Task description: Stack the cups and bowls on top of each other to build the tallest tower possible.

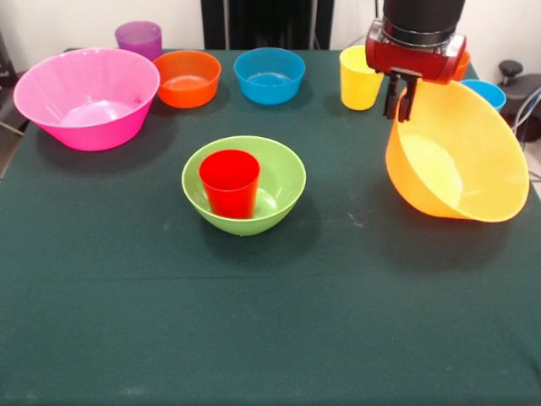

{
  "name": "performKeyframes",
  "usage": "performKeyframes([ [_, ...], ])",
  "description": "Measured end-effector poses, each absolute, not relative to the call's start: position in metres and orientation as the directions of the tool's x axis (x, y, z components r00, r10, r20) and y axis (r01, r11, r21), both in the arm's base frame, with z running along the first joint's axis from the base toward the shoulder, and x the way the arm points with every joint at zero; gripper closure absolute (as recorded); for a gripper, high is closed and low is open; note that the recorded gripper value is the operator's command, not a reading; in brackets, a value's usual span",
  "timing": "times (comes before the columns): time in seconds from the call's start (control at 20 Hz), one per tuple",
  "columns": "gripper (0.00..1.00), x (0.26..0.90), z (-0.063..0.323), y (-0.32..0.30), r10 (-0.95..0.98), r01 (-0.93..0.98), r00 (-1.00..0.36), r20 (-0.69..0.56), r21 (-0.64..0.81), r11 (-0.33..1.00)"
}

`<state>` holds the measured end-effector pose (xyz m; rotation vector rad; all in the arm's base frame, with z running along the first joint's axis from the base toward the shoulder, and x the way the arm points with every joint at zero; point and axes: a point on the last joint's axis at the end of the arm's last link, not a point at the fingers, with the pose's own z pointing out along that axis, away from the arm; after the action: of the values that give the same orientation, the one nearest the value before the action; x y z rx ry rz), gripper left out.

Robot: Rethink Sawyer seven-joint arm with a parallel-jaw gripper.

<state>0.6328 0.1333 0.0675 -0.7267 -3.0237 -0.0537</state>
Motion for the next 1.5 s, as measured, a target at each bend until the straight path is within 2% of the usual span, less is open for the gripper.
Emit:
performKeyframes([
  [0.45, 1.0, 0.637, 0.083, 0.103, 0.512, 0.518, -0.855, 0.079, 0.096, 0.85],
  [0.75, 1.0, 0.642, 0.08, 0.058, 0.582, 0.604, -0.797, 0.161, 0.207, 0.77],
  [1.1, 1.0, 0.644, 0.082, 0.029, 0.595, 0.627, -0.778, 0.202, 0.319, 0.711],
  [1.5, 1.0, 0.638, 0.088, 0.052, 0.507, 0.528, -0.848, 0.157, 0.342, 0.777],
])
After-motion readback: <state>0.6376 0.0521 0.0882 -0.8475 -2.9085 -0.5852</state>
